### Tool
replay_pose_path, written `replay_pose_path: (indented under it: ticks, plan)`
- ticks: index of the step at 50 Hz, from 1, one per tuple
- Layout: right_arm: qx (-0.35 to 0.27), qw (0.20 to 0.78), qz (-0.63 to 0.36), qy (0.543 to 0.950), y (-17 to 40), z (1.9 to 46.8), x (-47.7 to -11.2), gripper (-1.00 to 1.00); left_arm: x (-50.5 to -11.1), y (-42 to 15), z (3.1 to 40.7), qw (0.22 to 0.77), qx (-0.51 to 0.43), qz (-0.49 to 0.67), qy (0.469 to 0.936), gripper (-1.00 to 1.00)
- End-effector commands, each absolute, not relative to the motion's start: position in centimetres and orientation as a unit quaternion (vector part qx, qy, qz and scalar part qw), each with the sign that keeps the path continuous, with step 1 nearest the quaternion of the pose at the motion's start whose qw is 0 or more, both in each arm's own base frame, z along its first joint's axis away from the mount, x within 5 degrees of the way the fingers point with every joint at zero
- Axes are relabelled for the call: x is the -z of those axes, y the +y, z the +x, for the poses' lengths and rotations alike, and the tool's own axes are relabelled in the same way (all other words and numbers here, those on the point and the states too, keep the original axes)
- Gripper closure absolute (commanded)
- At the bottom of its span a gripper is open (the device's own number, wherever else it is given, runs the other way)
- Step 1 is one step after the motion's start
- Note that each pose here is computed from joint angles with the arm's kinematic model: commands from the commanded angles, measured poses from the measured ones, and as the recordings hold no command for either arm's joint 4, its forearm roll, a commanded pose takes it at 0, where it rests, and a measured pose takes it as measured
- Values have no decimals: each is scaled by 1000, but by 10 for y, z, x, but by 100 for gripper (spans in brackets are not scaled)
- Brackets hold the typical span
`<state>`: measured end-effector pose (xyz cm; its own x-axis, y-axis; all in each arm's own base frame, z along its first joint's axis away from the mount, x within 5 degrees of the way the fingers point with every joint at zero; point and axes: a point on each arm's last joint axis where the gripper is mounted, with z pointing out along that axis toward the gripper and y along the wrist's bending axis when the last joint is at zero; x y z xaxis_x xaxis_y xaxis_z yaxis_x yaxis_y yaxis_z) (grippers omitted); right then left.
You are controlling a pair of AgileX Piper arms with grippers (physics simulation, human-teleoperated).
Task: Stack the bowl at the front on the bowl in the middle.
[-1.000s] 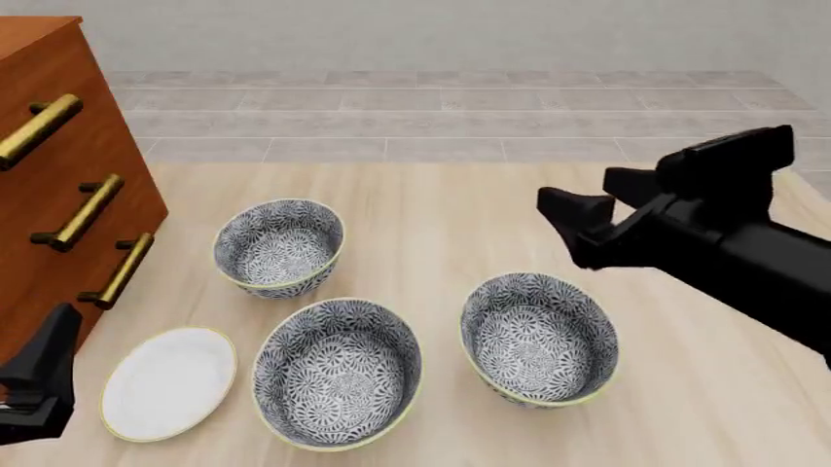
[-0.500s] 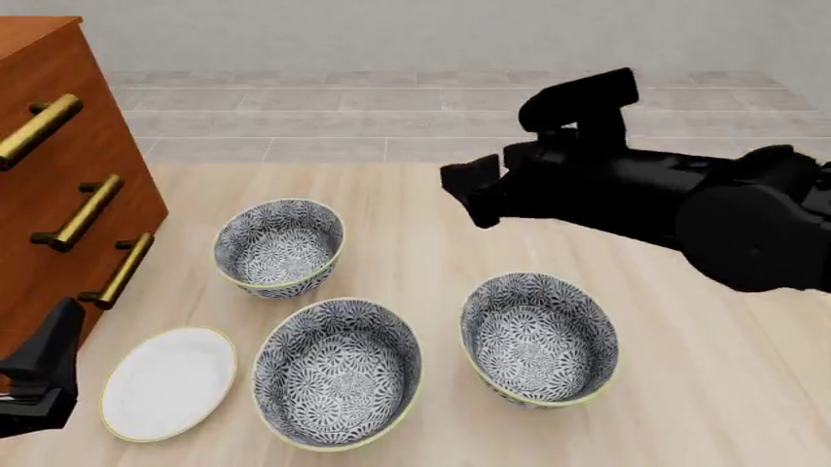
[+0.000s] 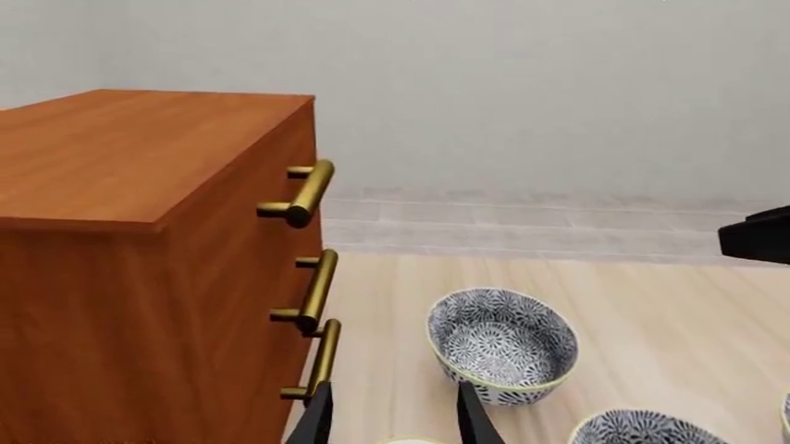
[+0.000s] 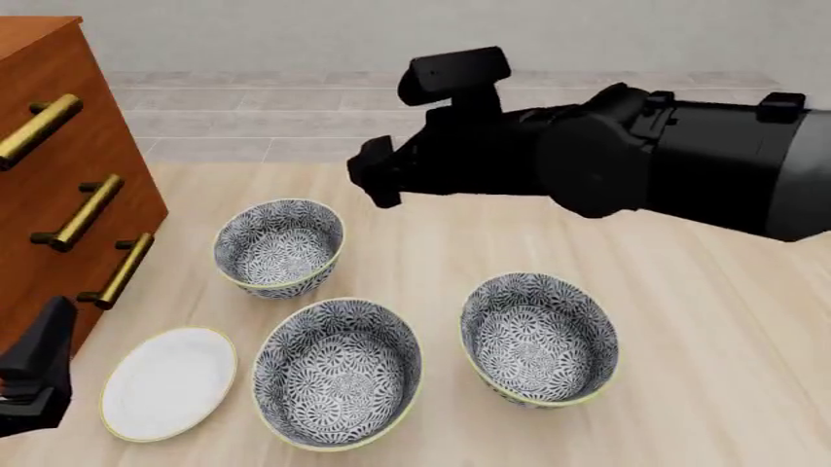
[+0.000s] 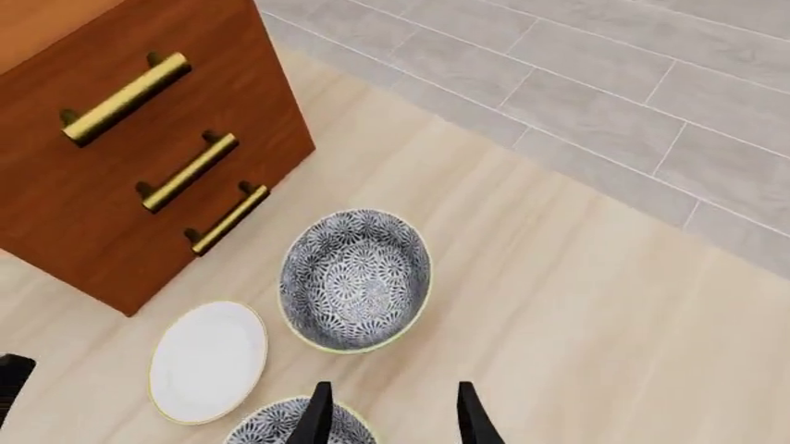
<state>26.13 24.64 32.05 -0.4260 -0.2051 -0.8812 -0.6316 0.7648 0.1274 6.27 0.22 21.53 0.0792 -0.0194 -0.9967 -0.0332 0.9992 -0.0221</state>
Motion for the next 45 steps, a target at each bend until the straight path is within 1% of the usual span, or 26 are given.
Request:
replay_pose_path:
  ticks: [1,13,24,26,34,45]
  plan:
    - [-232,449,-264,821,272,271,-315,-100,-216,3,62,736,-6,-26,677,-100]
    - [-236,438,-263,827,291,281,-307,-100,-216,3,63,735,-5,-32,677,-100]
    - [-225,427,-241,842,300,313,-294,-100,-215,3,64,733,-1,-35,679,-100]
    - [-221,419,-236,848,305,323,-285,-100,-216,4,65,733,0,-37,679,-100]
    - [-217,399,-229,861,322,340,-258,-100,-217,4,65,735,3,-44,677,-100]
    - [-209,386,-214,873,330,365,-237,-100,-217,4,66,735,6,-47,677,-100]
